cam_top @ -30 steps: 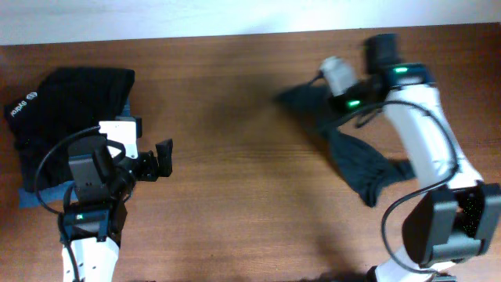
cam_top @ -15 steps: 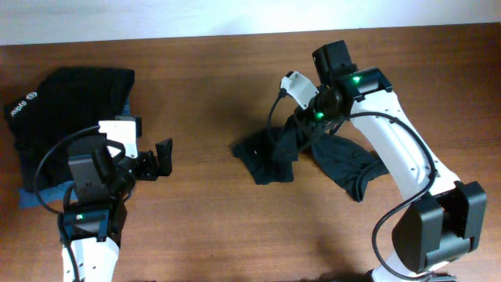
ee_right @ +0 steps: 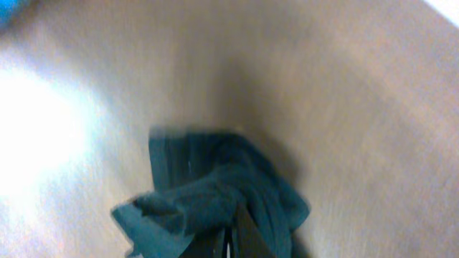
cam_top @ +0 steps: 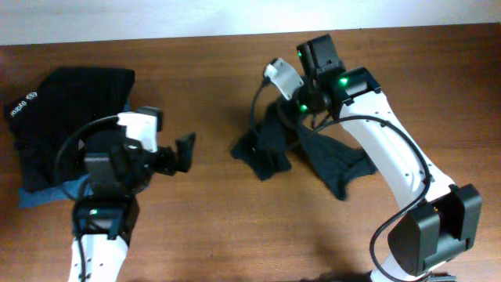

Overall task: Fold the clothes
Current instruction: 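Drag the dark shirt with the right gripper to table center, then grasp the shirt with the left gripper and lift it upward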

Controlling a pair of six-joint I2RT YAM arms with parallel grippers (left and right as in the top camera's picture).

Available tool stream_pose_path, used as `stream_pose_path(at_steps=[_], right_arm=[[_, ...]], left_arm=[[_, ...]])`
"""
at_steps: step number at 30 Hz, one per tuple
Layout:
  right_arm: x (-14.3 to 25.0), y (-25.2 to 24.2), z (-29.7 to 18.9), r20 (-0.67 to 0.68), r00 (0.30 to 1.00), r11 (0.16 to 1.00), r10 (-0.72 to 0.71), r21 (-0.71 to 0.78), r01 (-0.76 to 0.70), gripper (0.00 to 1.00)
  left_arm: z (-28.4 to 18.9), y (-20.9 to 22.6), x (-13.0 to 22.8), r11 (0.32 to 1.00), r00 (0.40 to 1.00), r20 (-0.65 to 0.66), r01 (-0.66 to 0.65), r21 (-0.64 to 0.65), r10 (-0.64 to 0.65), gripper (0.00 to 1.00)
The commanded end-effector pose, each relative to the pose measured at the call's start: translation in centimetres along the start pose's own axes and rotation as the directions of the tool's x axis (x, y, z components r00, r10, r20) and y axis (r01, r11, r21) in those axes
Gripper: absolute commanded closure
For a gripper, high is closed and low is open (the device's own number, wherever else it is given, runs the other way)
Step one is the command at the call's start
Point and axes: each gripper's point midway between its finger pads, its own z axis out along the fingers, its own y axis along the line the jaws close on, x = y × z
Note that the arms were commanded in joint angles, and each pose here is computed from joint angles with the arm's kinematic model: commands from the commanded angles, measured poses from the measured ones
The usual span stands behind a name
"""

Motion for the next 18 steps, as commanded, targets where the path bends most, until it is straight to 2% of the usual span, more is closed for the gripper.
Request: stream_pose_path(at_steps=[1,6,14,16,18], right_arm=[[-4.0,1.7,-1.6,0.12,0.989,0.997,0.082,-0.002,-0.082,0.96],[-5.5,2.5,-1.3,0.156,0.987,0.998,0.031,0.041,-0.038,0.89],[-4.8,2.8,-1.2,0.127,0.991,0.999,0.037,0.034,-0.042,0.88],[-4.8,2.6,-1.2,0.124,0.992,0.998,0.037,0.046,-0.043,0.84],[-4.3,1.3,-1.2,0.101,0.994,0.991,0.041,0.124,-0.053,0.8]], left_arm=[[1.5,-2.0,0.3,0.999,0.999,-0.031,-0.015,0.034,0.016,0.01],[3.2,-2.7,1.9,0.999,0.995,-0.091,-0.04,0.011,0.041,0.01],[4.2,-3.3,2.0,0.998,0.995,-0.086,-0.046,0.041,0.049,0.01],[4.6,-3.6,1.8,0.997,0.995,-0.08,-0.052,0.049,0.056,0.01],[5.0,-3.7,2.1,0.997,0.995,-0.086,-0.054,0.054,0.059,0.01]])
